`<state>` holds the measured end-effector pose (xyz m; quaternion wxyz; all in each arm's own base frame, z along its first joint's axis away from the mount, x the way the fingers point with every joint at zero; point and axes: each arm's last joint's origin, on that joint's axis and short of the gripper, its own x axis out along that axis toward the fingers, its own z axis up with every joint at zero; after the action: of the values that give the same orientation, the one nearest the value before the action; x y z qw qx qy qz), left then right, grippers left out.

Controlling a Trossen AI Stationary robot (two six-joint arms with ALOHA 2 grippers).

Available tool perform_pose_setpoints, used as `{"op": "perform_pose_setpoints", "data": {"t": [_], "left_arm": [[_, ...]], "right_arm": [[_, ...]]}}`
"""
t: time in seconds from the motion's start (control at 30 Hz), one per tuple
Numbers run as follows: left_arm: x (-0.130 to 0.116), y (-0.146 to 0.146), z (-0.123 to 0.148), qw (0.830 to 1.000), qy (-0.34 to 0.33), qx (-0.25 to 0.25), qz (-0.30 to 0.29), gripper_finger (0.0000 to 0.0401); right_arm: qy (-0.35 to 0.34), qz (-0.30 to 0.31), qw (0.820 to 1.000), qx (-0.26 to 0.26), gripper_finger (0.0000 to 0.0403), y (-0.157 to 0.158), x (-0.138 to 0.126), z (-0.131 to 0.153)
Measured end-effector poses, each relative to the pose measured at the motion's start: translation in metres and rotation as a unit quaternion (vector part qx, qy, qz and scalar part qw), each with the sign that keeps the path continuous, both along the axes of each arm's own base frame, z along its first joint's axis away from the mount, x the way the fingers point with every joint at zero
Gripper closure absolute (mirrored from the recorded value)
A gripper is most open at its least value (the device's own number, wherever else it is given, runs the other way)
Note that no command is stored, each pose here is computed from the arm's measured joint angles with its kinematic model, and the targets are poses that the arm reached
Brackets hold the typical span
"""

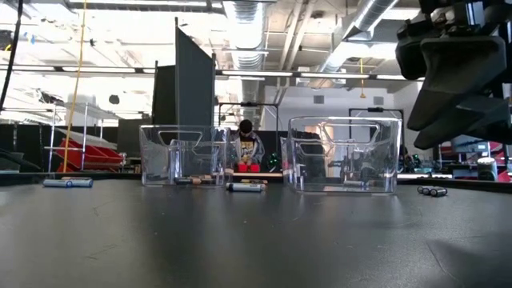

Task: Sort batteries
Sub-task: Put the white battery into the right transparent bin

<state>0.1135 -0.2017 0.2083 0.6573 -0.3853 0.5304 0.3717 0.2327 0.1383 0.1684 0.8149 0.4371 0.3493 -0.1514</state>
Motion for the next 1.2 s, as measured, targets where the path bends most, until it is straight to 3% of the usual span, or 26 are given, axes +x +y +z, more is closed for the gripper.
{"op": "perform_pose_setpoints", "data": {"t": [0.27,0.57,1.2], "left_arm": [[-0.006,0.010,-0.003,0.998,0.027,0.048,-0.001,0.0237],[-0.008,0.011,-0.034,0.999,0.033,-0.005,0.005,0.0237],[-0.011,0.017,-0.035,0.998,0.048,0.026,-0.004,0.0237]], "right_arm": [[0.000,0.005,1.000,0.000,0.0281,0.002,-0.001,0.000],[0.000,0.004,1.000,0.001,0.0281,0.002,-0.001,0.000],[0.000,0.004,1.000,0.001,0.0281,0.002,-0.001,0.000]]}}
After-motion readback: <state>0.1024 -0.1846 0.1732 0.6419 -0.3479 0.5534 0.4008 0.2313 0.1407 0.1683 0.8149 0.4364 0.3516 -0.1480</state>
